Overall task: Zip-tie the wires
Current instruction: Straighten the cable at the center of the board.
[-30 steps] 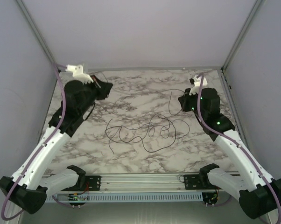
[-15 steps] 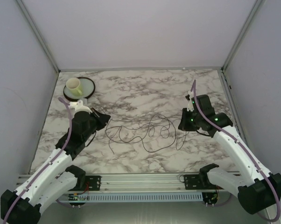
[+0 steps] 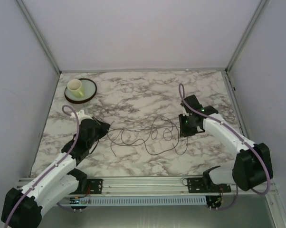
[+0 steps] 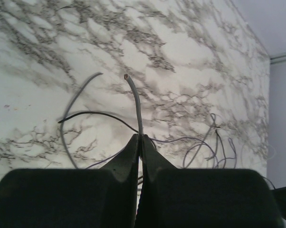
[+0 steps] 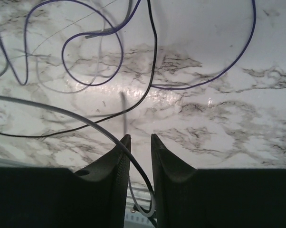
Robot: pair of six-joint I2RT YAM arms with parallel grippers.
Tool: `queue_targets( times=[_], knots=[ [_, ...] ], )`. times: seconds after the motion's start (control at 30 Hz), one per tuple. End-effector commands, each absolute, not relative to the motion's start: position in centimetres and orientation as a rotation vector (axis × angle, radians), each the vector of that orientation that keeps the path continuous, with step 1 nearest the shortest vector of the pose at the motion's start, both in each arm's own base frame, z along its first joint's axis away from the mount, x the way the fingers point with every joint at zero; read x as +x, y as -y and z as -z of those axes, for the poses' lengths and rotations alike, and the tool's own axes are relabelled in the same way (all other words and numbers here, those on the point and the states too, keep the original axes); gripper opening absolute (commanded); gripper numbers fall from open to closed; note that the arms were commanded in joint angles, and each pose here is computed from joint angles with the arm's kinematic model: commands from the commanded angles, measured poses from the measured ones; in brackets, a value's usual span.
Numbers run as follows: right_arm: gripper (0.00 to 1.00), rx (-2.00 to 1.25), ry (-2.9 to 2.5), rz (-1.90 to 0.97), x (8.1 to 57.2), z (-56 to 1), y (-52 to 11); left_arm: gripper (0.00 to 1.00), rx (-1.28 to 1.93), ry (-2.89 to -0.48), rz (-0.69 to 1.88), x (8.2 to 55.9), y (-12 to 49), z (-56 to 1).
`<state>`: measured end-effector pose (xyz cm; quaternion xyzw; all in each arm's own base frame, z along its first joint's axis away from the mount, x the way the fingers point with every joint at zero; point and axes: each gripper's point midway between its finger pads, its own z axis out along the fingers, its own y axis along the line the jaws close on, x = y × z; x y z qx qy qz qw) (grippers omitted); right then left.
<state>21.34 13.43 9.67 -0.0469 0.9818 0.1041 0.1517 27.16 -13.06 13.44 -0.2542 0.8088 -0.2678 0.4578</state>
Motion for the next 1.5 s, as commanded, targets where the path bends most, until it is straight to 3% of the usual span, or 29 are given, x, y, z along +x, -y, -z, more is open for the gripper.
queue_targets(
  times=[0.0, 0.17, 0.5, 0.57, 0.63, 0.83, 0.9, 0.97, 1.03, 1.13, 1.47],
  knots=[
    [0.24, -0.169, -2.782, -0.203, 23.5, -10.1, -13.3, 0.00, -0.682, -1.957, 0.587, 28.0, 11.8, -12.4],
    [0.26, -0.201, -2.826, -0.154, 23.9, -8.5, -13.3, 0.00, -0.667, -1.998, 0.535, 28.2, 11.7, -11.0],
    [0.45, -0.206, -2.711, -0.054, 27.2, -10.8, -12.7, 0.00, -0.687, -2.057, 0.449, 28.4, 11.2, -8.0],
    [0.49, -0.176, -2.629, -0.044, 28.6, -12.6, -12.6, 0.09, -0.691, -2.070, 0.435, 28.4, 11.1, -7.4],
    [0.52, -0.127, -2.538, -0.022, 29.7, -14.5, -12.1, 0.13, -0.698, -2.076, 0.422, 28.4, 11.0, -7.0],
    [0.79, 0.039, -2.243, 0.035, 31.4, -19.9, -9.1, 0.20, -0.735, -2.080, 0.361, 28.1, 10.0, -6.0],
    [0.89, 0.106, -2.171, 0.033, 31.4, -20.2, -7.9, 0.28, -0.748, -2.069, 0.326, 28.2, 9.4, -6.1],
    [0.95, 0.152, -2.129, 0.009, 31.3, -20.2, -7.2, 0.43, -0.752, -2.051, 0.278, 28.3, 8.7, -6.6],
    [0.97, 0.159, -2.120, -0.032, 31.3, -19.6, -7.1, 0.58, -0.745, -2.017, 0.227, 28.7, 7.8, -7.9],
    [0.97, 0.167, -2.136, -0.085, 31.4, -18.5, -7.3, 0.73, -0.723, -1.947, 0.172, 29.3, 6.7, -10.7],
    [0.97, 0.292, -2.225, -0.099, 33.3, -15.7, -6.7, 1.00, -0.230, -1.649, 0.472, 31.5, 12.0, -24.9]
  ],
)
